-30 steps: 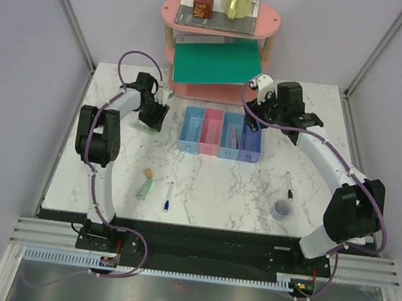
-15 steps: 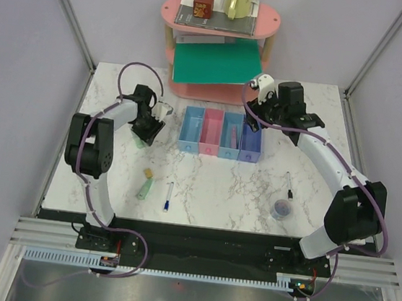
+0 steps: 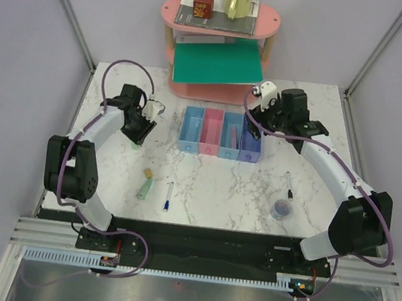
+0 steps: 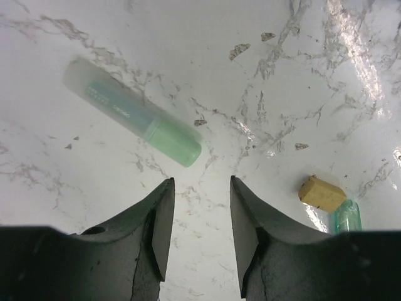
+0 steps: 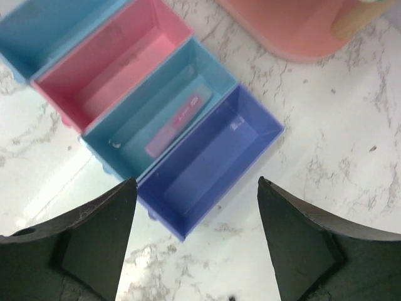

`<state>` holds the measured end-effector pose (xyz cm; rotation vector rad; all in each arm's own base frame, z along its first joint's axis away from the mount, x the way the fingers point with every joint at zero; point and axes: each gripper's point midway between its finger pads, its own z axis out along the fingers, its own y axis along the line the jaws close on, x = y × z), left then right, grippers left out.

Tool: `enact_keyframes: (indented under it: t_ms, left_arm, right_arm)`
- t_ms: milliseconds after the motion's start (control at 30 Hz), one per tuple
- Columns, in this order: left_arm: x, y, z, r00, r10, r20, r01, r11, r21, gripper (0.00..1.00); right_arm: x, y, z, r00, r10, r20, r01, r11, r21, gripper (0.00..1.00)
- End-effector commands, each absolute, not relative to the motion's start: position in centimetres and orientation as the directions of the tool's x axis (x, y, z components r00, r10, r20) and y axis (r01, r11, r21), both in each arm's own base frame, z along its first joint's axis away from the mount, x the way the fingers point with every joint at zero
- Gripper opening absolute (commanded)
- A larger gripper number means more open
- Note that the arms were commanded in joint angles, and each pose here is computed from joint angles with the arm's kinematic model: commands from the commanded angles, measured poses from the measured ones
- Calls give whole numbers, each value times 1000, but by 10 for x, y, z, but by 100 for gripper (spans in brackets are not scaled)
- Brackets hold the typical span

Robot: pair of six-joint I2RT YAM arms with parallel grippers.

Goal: Sort the stationery into containers
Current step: Pick up the pen from the center of the board.

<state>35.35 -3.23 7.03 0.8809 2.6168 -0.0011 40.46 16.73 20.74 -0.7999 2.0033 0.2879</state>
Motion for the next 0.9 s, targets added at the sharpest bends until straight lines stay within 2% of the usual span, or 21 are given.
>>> enact_keyframes:
  t_ms: [0, 100, 233, 400, 500, 867]
  left_arm:
    - [357, -25, 108, -725, 529, -441, 520, 840, 153, 47]
    - [350, -14, 97, -773, 477, -418, 474, 872, 120, 47]
    - [342, -6, 73, -841, 393, -373, 407, 912, 43, 50]
    - [340, -11, 58, -879, 312, -360, 357, 932, -63, 58]
    - [340, -19, 54, -891, 281, -356, 339, 934, -112, 59]
    - [370, -13, 46, -893, 252, -374, 301, 950, -79, 59]
  right_arm:
    - [377, 148, 197, -365, -495, -788, -658, 737, -158, 87]
    - [351, 132, 187, -379, -558, -738, -682, 707, -185, 98]
    - [314, 118, 180, -382, -640, -667, -738, 645, -196, 98]
    - [276, 98, 175, -365, -707, -605, -769, 596, -232, 98]
    - [258, 88, 168, -352, -743, -570, -787, 564, -250, 98]
    - [226, 81, 163, -340, -779, -527, -828, 514, -224, 98]
